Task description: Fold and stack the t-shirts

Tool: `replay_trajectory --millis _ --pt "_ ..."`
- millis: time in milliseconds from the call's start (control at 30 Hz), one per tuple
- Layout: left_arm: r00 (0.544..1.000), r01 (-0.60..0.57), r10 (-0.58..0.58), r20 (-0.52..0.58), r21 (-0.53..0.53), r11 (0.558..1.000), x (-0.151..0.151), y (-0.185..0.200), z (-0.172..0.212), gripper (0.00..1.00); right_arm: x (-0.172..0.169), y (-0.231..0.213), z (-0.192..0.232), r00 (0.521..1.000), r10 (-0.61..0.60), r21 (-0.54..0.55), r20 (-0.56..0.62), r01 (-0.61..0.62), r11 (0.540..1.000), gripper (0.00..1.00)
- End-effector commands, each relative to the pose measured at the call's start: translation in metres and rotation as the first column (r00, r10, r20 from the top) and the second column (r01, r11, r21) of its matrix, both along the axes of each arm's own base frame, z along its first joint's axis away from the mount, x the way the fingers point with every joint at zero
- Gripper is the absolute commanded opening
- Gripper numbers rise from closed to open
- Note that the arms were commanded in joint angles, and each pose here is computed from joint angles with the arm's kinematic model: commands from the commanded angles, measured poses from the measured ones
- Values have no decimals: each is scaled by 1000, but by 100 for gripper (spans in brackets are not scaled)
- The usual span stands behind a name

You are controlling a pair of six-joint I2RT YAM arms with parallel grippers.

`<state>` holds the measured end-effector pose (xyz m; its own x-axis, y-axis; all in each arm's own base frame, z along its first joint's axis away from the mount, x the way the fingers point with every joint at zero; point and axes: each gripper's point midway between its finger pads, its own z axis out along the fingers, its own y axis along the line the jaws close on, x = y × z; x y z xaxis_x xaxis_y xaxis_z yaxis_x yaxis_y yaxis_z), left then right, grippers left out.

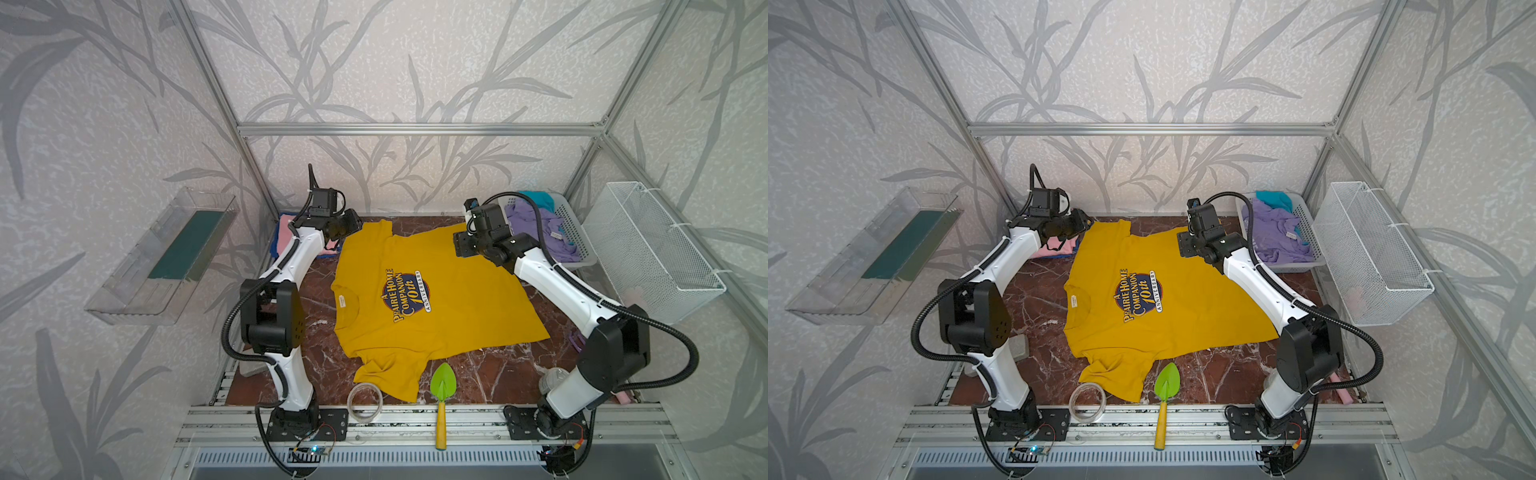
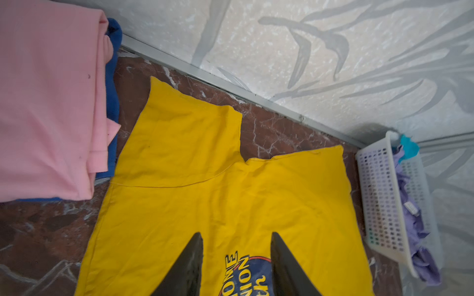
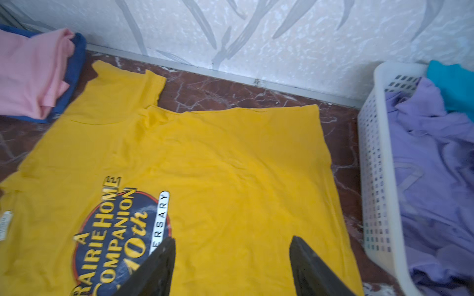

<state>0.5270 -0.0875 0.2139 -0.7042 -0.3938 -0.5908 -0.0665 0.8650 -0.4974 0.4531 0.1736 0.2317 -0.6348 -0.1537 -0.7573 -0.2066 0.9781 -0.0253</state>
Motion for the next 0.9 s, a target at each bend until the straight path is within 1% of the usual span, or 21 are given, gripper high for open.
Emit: replay_trajectory --millis 0,67,167,233,333,467,600,700,733,800,867 --pt "1000 -1 1 -3 54 999 13 6 5 52 25 -22 -21 997 -38 -91 -62 33 995 75" --pt "999 24 -21 -48 47 999 29 0 -12 56 44 -24 -31 996 -41 -115 -78 32 993 80" --pt "988 32 -16 -152 106 994 50 0 -45 59 77 -32 -54 991 -75 -182 -108 55 982 87" --pt "978 38 -7 -210 141 989 59 2 -67 60 98 -37 -69 986 -102 -210 -128 74 975 89" --pt "973 30 10 -233 166 986 77 4 -88 62 125 -40 -91 980 -122 -210 -156 88 974 92" --pt "976 -4 48 -212 204 979 97 9 -111 63 157 -43 -115 974 -145 -185 -176 112 976 93" --pt "973 -47 104 -205 267 962 108 23 -131 68 182 -45 -134 969 -167 -116 -181 148 982 93" --pt "971 -55 116 -210 277 959 112 28 -144 69 195 -48 -148 968 -177 -60 -175 169 984 90" --pt "970 -55 118 -212 282 958 113 29 -148 69 196 -52 -153 965 -191 -46 -181 186 981 89" --pt "968 -57 121 -218 280 958 114 30 -155 70 199 -58 -162 954 -218 27 -205 228 973 88" --pt "968 -59 123 -219 277 959 115 30 -160 70 200 -67 -173 938 -253 78 -235 278 957 87"
